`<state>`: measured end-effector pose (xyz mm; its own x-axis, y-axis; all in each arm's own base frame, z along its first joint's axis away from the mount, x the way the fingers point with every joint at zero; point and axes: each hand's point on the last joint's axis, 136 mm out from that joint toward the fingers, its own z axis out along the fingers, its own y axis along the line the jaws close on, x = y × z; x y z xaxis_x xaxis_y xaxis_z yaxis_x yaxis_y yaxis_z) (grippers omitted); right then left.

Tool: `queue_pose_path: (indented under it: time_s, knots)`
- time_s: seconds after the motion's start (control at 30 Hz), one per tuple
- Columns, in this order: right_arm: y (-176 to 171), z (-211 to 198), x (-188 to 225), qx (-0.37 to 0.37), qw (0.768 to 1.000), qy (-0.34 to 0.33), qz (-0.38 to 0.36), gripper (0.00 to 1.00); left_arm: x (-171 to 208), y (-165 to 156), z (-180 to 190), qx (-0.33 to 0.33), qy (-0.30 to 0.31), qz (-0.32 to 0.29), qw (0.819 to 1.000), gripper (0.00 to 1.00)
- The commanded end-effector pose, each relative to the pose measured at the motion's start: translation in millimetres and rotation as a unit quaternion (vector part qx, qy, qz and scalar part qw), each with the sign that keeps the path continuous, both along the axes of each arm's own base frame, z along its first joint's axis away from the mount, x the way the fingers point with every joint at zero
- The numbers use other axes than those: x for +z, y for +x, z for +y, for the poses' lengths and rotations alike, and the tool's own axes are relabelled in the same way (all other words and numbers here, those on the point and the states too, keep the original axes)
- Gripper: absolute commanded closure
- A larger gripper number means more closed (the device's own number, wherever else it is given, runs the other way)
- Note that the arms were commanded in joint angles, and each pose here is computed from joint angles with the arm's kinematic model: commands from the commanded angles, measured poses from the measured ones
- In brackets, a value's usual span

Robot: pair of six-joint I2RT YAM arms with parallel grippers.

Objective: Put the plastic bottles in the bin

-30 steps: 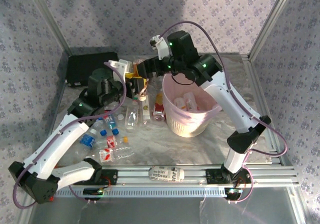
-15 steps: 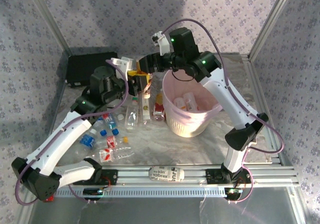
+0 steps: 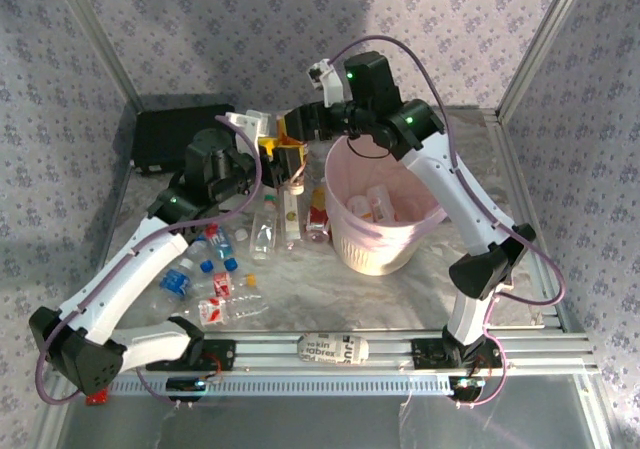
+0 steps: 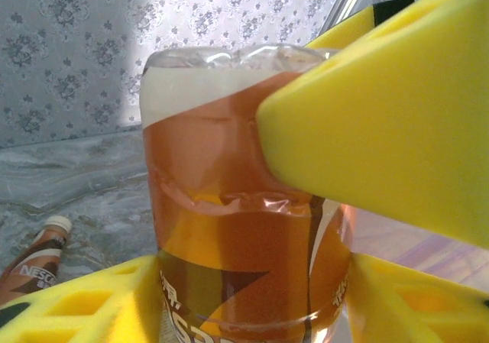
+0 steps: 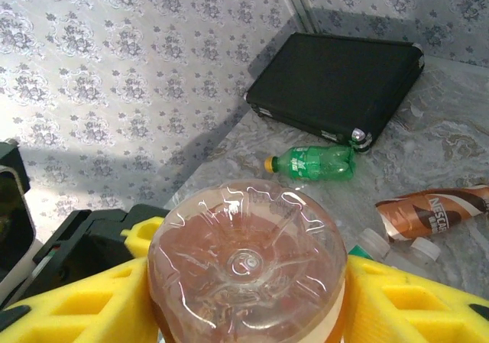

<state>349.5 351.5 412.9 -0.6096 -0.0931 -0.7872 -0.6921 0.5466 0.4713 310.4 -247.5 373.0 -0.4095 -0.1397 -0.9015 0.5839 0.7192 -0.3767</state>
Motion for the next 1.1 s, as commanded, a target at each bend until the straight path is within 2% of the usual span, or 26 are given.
queue_pose_path:
  time_s: [0.0, 0.07, 0.13, 0.27, 0.43, 0.53, 0.7, 0.93, 1.07]
  knots:
    - [7, -8, 27, -0.007, 0.999, 0.017, -0.037, 0.42, 38, -6, -2, -0.011, -0.033, -0.043, 0.998, 0.28]
    - [10, -17, 35, -0.017, 0.999, 0.014, -0.049, 0.42, 39, -9, 1, -0.009, -0.034, -0.045, 0.998, 0.18]
    - [13, -30, 47, -0.03, 0.997, 0.014, -0.063, 0.42, 37, -14, 7, -0.004, -0.027, -0.042, 0.999, 0.14]
    - [13, -67, 66, -0.068, 0.994, 0.005, -0.088, 0.42, 17, -15, 24, 0.029, -0.008, -0.012, 0.999, 0.16]
    - [1, -133, 69, -0.14, 0.987, -0.015, -0.079, 0.43, -40, 7, 45, 0.103, -0.005, 0.093, 0.99, 0.21]
    - [-11, -168, 50, -0.175, 0.981, -0.054, -0.057, 0.43, -74, 22, 45, 0.122, 0.017, 0.151, 0.981, 0.22]
    - [-25, -205, -5, -0.221, 0.964, -0.144, -0.015, 0.44, -111, 40, 32, 0.129, 0.037, 0.208, 0.969, 0.27]
    - [-32, -214, -74, -0.229, 0.95, -0.209, 0.041, 0.44, -161, 39, 8, 0.11, 0.091, 0.276, 0.951, 0.3]
    - [-27, -207, -112, -0.219, 0.945, -0.234, 0.069, 0.44, -179, 33, -6, 0.099, 0.106, 0.29, 0.946, 0.3]
